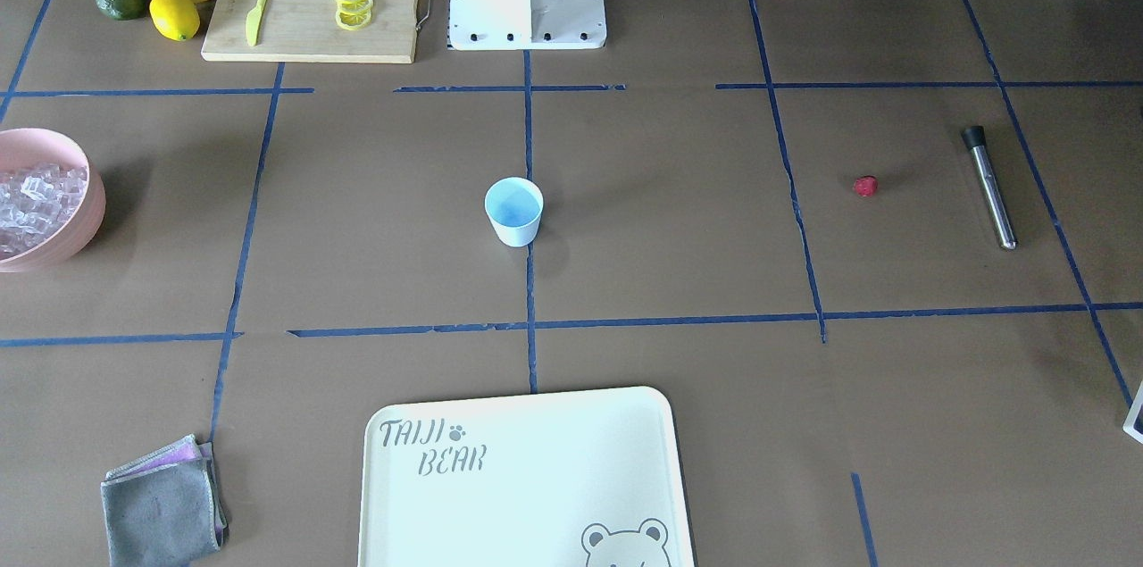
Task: Mash ice and strawberries in cup
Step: 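Lower the right gripper into the pink bowl of ice cubes, then close the right gripper on an ice cube in the bowl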
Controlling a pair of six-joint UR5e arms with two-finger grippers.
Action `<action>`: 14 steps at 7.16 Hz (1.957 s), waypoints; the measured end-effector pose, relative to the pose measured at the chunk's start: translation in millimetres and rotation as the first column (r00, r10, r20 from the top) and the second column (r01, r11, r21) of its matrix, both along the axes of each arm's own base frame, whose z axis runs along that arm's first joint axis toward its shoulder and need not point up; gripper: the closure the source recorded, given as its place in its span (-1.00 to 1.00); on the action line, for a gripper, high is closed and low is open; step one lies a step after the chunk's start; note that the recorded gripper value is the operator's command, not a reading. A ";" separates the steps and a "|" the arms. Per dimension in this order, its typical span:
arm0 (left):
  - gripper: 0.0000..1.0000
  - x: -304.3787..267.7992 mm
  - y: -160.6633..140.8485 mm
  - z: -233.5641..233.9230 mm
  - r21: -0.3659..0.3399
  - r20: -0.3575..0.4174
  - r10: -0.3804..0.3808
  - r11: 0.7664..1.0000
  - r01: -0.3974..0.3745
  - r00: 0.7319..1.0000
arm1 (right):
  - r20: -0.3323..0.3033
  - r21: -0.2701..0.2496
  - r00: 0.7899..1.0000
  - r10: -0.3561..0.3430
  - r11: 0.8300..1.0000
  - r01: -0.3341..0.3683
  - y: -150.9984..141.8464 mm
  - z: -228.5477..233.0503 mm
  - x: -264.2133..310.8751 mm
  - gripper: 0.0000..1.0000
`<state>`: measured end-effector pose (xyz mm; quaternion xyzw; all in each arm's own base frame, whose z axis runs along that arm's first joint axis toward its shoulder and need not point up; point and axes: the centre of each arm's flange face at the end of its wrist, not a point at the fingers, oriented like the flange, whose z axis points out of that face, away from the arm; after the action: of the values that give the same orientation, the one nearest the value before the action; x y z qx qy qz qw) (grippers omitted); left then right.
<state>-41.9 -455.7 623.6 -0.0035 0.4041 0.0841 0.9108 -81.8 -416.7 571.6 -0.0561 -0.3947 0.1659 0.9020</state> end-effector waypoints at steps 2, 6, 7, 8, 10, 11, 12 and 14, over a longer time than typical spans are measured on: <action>-1.00 0.0 0.1 1.4 -0.002 -0.001 0.000 1.000 0.000 1.000 | -0.017 -0.051 0.999 0.039 0.998 -0.040 5.3 -0.9 -31.5 -0.80; -1.00 0.1 -0.5 0.5 0.001 -0.001 0.000 1.000 0.000 1.000 | -0.029 -0.084 0.999 0.025 0.996 -0.027 9.5 11.1 -47.0 -0.70; -1.00 0.1 -1.0 0.1 0.003 -0.001 0.000 1.000 0.000 1.000 | -0.032 -0.088 0.999 0.020 0.996 -0.023 9.6 13.3 -49.3 -0.69; -1.00 0.1 -1.3 -0.2 0.004 -0.001 0.000 1.000 0.000 1.000 | -0.034 -0.090 0.999 0.014 0.996 -0.017 9.2 15.1 -52.6 -0.66; -1.00 0.1 -1.6 -0.4 0.005 -0.001 0.000 1.000 0.000 1.000 | -0.039 -0.096 0.999 0.005 0.995 -0.009 8.3 20.1 -57.3 -0.62; -1.00 0.1 -1.6 -0.4 0.005 -0.001 0.000 1.000 0.000 1.000 | -0.048 -0.095 0.999 0.006 0.995 -0.011 7.9 22.2 -58.1 -0.57; -1.00 0.1 -1.6 -0.5 0.005 -0.001 0.000 1.000 0.000 1.000 | -0.058 -0.092 0.998 0.008 0.996 -0.014 7.3 23.9 -58.6 -0.51; -1.00 0.1 -1.6 -0.5 0.005 -0.001 0.000 1.000 0.000 1.000 | -0.069 -0.096 0.998 0.009 0.995 -0.016 6.5 29.3 -59.3 -0.51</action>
<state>-41.8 -457.4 623.2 -0.0012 0.4044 0.0852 0.9106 -141.1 -410.2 600.9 -0.0912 -0.3553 0.1922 0.9102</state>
